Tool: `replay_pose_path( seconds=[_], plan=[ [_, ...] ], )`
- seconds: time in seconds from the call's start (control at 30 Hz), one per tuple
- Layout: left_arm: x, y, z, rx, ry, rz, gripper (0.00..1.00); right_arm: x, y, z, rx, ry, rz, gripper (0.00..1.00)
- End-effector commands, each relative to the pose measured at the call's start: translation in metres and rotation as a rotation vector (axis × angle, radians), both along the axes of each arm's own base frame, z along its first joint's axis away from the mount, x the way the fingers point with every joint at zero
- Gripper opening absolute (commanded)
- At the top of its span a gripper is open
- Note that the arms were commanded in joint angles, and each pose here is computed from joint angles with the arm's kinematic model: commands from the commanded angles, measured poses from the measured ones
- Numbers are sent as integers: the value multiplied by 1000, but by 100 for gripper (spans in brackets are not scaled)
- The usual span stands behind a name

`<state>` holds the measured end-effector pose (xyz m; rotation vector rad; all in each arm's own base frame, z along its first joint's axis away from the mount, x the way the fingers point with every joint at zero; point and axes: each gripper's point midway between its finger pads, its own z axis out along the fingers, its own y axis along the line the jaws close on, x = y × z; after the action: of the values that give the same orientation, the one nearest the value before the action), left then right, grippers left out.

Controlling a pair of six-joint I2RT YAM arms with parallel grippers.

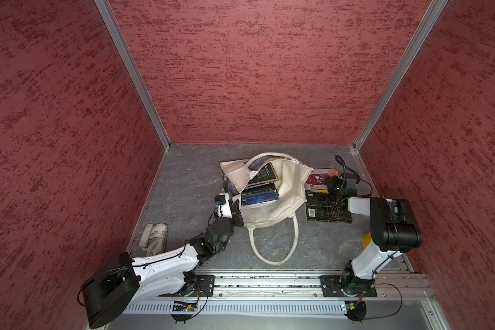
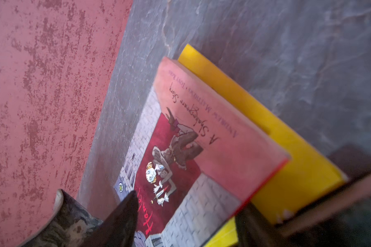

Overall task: Take out the books from the canvas bag
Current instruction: Place the book on the book, then pick up the book from the canvas bag.

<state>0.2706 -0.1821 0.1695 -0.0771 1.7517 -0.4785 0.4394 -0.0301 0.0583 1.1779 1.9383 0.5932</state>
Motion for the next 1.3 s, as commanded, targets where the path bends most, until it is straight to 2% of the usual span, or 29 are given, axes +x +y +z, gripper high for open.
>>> replay_pose_path(
  seconds=[0.0, 0.2, 0.43, 0.57, 0.7, 0.97, 1.27],
  plan=[
    [4, 3, 5, 3, -4, 23, 0, -5, -7, 7, -24, 22, -13, 82],
    [3, 3, 6, 3, -5, 21, 0, -18, -1, 31, 3, -32, -5, 98],
    [3, 2, 7, -4, -5, 16, 0, -34, 11, 92, 26, -176, 30, 99],
    [3, 2, 6, -3, -4, 16, 0, -40, 48, 118, 1, -245, 149, 99],
    [3, 3, 6, 1, -7, 20, 0, -49, 86, 130, -36, -258, 237, 99],
    [3, 3, 5, 5, -5, 16, 0, -78, 150, 156, -56, -368, 362, 99],
    [3, -1, 4, 3, 1, 4, 0, -110, 213, 156, -41, -443, 524, 99]
  ],
)
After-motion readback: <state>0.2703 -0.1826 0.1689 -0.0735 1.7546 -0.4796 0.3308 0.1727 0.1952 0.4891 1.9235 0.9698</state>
